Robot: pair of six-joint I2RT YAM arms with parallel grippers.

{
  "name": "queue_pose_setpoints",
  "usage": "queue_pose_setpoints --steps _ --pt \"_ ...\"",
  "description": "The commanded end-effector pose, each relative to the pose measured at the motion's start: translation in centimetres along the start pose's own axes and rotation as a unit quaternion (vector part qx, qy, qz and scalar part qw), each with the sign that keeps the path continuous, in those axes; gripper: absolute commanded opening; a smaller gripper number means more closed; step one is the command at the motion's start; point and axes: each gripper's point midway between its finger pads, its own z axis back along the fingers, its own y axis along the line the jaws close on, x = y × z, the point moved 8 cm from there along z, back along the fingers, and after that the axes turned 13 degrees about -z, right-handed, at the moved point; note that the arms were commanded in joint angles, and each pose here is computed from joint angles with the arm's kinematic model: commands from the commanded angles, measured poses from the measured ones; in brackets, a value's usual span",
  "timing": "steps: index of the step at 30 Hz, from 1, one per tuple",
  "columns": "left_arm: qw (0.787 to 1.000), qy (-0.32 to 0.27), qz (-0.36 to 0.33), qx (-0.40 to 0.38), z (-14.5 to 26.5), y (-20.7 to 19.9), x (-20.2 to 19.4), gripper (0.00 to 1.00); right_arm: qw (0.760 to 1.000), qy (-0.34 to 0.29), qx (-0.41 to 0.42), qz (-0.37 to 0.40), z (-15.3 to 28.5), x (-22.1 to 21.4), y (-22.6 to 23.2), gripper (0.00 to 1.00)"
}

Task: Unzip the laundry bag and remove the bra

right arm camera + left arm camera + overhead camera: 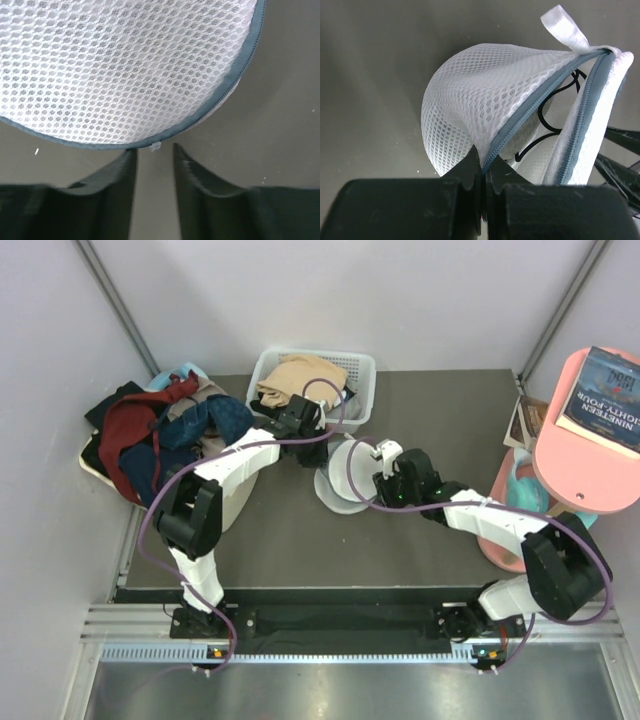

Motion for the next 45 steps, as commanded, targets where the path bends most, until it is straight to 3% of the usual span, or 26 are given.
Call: queue_pose_setpoints --steps 1,3,5,10,13,19,27,29,32,40,45 --pt "0.999 -0.031 -0.008 -0.025 0.7 -0.7 2.0 0.0 0.998 -0.064 0.015 -0.013 -0.2 3.7 1.3 0.14" --pt "0.999 -0.032 -0.008 -0.027 0.7 -0.8 2.2 0.05 0.998 -0.067 0.011 -0.016 -0.3 4.1 1.2 0.0" --pt "0.999 -0.035 -0.009 -0.03 1.0 -1.0 2.6 0.16 0.997 -0.07 0.01 -0.018 -0.2 4.5 1.3 0.0" --pt "0.998 -0.059 -0.006 -0.028 2.6 -1.5 4.6 0.75 0.997 -0.078 0.001 -0.022 1.0 5.2 1.3 0.0" --pt "0.998 -0.068 0.008 -0.006 4.1 -1.4 5.8 0.92 0.996 -0.077 -0.021 -0.029 2.2 5.5 1.1 0.0" --pt "0.994 -0.055 0.065 0.074 7.5 -0.2 4.9 0.97 0.996 -0.066 -0.032 -0.055 3.7 5.9 1.3 0.0" --pt "0.979 -0.096 0.147 0.103 12.1 -0.4 0.7 0.98 0.995 -0.052 -0.03 -0.077 3.8 5.9 2.6 0.0" --pt "0.973 -0.131 0.166 0.088 13.3 -0.8 0.5 0.98 0.995 -0.049 -0.024 -0.079 3.7 5.7 3.2 0.0" --pt "0.971 -0.146 0.183 0.041 12.7 -1.7 -0.2 0.98 0.996 -0.047 -0.012 -0.08 3.7 5.4 4.0 0.0" --pt "0.978 -0.081 0.187 -0.029 7.6 -4.3 -1.4 0.98 0.995 -0.052 0.025 -0.082 4.5 5.4 6.5 0.0" --pt "0.974 -0.096 0.195 -0.063 5.4 -4.5 -0.9 0.95 0.994 -0.057 0.05 -0.082 5.3 5.4 7.8 0.0"
